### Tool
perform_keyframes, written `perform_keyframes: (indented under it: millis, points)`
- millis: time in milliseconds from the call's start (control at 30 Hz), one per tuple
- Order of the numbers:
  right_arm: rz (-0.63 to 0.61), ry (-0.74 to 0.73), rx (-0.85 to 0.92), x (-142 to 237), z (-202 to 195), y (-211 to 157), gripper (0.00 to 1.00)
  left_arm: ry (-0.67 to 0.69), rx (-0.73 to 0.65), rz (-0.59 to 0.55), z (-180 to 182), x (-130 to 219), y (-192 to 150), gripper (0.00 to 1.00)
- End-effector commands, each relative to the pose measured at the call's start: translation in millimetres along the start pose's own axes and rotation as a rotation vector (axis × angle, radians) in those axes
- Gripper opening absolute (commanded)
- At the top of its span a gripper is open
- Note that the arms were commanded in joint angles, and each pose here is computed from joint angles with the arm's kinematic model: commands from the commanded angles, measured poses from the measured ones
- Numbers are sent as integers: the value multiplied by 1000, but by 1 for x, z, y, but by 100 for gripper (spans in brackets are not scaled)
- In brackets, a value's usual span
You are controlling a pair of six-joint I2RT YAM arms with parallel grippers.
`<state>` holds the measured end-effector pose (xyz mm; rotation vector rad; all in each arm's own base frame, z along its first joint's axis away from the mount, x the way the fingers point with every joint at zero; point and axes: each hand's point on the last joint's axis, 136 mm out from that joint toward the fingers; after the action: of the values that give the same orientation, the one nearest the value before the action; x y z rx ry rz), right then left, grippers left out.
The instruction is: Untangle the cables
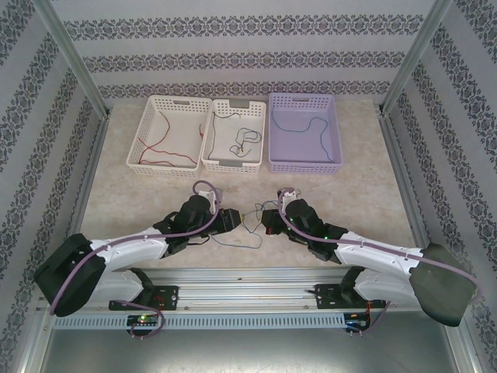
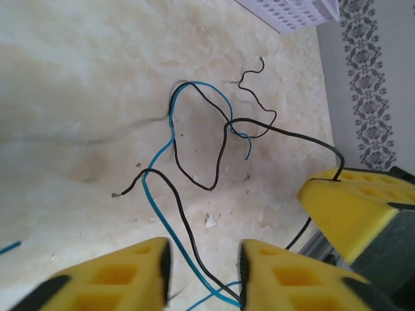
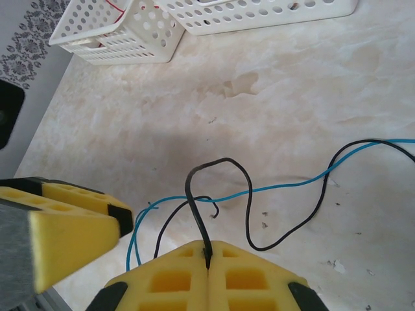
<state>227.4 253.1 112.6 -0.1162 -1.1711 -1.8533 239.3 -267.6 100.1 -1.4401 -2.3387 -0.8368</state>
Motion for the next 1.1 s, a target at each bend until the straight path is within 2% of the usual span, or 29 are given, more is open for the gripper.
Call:
perform_keyframes:
  millis: [0, 100, 267, 300, 367, 433, 500, 633, 967, 1067]
  points:
    - [4, 15, 4, 0, 2, -4, 0, -82, 19, 14, -16, -9, -2, 27]
    - [1, 12, 4, 1, 1, -4, 0, -91, 22, 37, -16, -14, -6, 23]
    - [1, 7, 6, 2, 0, -4, 0, -65, 13, 43, -10, -13, -8, 26]
    - [1, 8, 6, 2, 0, -4, 0, -60, 9, 43, -9, -12, -8, 23]
    - [1, 7, 5, 2, 0, -4, 0, -53, 6, 40, -9, -10, -7, 12]
    - [1, 6, 3, 2, -1, -4, 0, -44, 1, 37, -9, -9, -7, 10]
    - [-1, -1, 2, 3, -2, -4, 0, -34, -5, 35, -8, -8, -6, 11]
    - [-5, -11, -2, 4, -4, -4, 0, -15, -19, 23, -7, -1, -4, 23]
    - [-11, -12, -8, 6, -5, -3, 0, 6, -40, -1, -6, 10, -1, 25]
    - [-10, -9, -11, 6, -4, -3, 0, 5, -34, 14, -4, 8, -4, 32]
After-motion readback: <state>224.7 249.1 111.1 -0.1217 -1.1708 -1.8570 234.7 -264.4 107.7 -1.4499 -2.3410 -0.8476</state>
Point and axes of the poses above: each hand's point on the last joint's axis, 136 mm out from that joint toward the fingers, its own x axis back along the fingers, its own z axis along the line the jaws close on, y = z × x, and after that the axes turned 4 degrees about x, right-handed
